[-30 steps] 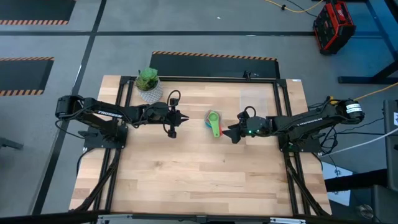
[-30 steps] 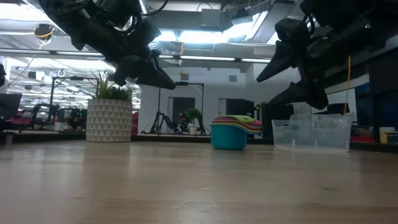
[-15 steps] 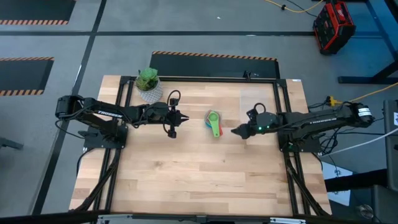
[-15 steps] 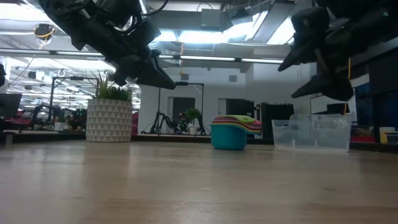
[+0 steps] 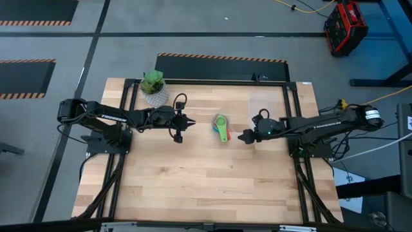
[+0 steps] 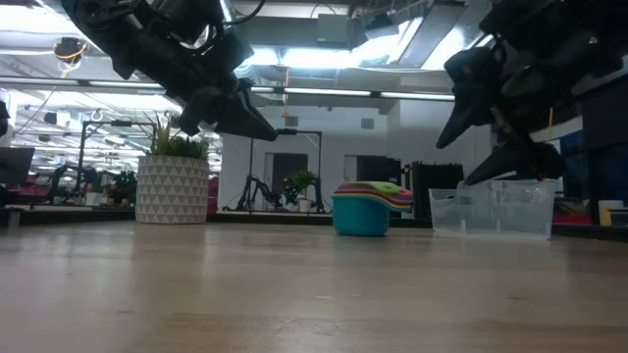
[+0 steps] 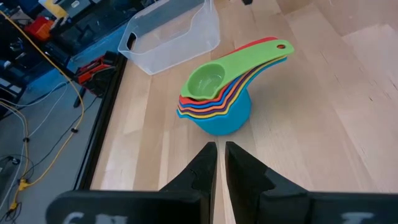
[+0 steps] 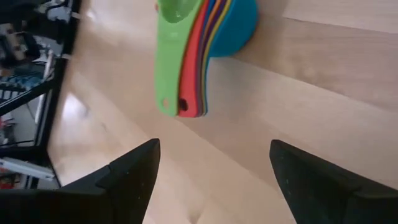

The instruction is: Nest measuring cups in basket

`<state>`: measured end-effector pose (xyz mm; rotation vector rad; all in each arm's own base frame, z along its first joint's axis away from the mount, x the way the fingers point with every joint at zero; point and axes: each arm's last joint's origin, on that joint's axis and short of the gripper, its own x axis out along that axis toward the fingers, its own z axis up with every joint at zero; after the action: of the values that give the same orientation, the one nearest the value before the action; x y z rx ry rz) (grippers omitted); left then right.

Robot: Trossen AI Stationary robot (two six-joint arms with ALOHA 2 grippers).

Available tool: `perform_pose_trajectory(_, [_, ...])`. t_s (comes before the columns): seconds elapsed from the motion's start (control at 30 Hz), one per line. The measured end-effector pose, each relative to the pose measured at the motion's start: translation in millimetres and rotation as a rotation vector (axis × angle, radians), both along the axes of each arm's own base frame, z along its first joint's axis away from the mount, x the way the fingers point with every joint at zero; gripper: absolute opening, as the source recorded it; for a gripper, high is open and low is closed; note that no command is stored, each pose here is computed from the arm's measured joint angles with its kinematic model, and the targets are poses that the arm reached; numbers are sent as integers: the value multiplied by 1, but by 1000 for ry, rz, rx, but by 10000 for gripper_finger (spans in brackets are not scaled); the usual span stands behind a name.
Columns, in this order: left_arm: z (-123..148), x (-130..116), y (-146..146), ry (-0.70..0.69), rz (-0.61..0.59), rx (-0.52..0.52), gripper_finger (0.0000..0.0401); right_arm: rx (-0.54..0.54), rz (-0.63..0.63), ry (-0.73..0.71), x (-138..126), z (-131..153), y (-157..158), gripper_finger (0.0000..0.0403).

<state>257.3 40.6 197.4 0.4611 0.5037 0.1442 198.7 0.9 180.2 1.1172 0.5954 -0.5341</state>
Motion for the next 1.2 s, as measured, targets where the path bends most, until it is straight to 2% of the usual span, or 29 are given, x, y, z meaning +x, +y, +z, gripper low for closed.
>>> perform_pose_trajectory(0.33, [0,0,0,0,0,0,27,-20,-32,-21,18,-13,-12,307])
perform_pose_trajectory(1.2, [0,0,0,0,0,0,27,-24,-45,-121,52,-41,-18,307])
